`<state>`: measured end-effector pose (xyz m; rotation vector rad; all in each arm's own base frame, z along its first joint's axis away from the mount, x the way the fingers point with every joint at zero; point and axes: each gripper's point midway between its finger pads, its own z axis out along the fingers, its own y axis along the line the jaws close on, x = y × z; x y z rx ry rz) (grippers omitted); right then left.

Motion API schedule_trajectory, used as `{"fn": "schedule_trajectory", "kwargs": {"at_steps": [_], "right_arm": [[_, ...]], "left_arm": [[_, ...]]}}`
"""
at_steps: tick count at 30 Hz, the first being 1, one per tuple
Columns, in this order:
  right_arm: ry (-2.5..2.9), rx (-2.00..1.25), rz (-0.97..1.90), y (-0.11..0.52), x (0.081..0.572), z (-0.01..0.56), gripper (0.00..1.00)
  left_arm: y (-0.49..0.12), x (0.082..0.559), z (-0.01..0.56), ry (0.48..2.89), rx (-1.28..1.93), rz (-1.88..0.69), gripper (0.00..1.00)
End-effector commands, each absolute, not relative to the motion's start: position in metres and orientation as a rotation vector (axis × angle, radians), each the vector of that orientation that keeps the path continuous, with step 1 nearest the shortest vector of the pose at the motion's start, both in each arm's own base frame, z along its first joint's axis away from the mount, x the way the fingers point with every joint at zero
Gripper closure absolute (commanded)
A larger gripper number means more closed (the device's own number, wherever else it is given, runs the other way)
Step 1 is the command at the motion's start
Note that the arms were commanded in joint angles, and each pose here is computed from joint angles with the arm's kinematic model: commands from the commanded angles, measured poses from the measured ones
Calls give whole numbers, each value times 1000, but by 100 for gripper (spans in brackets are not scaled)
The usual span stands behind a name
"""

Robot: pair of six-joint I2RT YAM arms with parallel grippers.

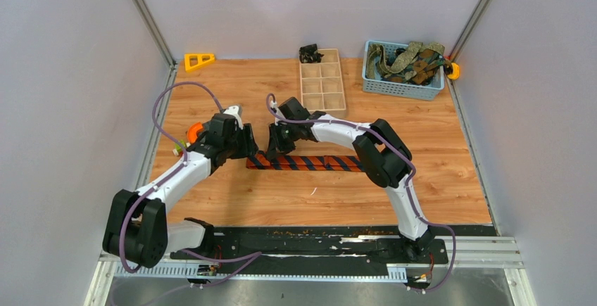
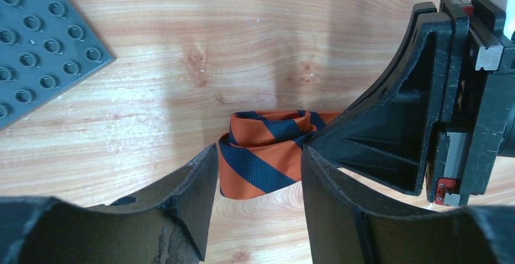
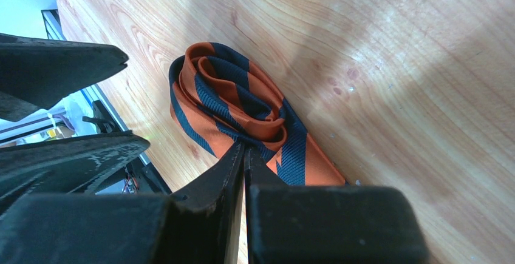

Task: Roll the ties
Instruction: Roll the tie at the center of the board.

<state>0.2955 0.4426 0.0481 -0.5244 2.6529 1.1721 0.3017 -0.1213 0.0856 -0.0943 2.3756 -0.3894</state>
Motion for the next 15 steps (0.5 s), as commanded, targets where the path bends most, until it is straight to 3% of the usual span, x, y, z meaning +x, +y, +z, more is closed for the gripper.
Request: {"fn": "schedule_trajectory", "kwargs": {"at_steps": [1,15], "right_arm": [[2533,-592,1217,455,308,85,94],[2497,-613,1235,472,342,104,87]], "left_arm": [[-114,301,105,2339,-83,-352,43],[-101,245,90,2383,-134,-383,60]]}}
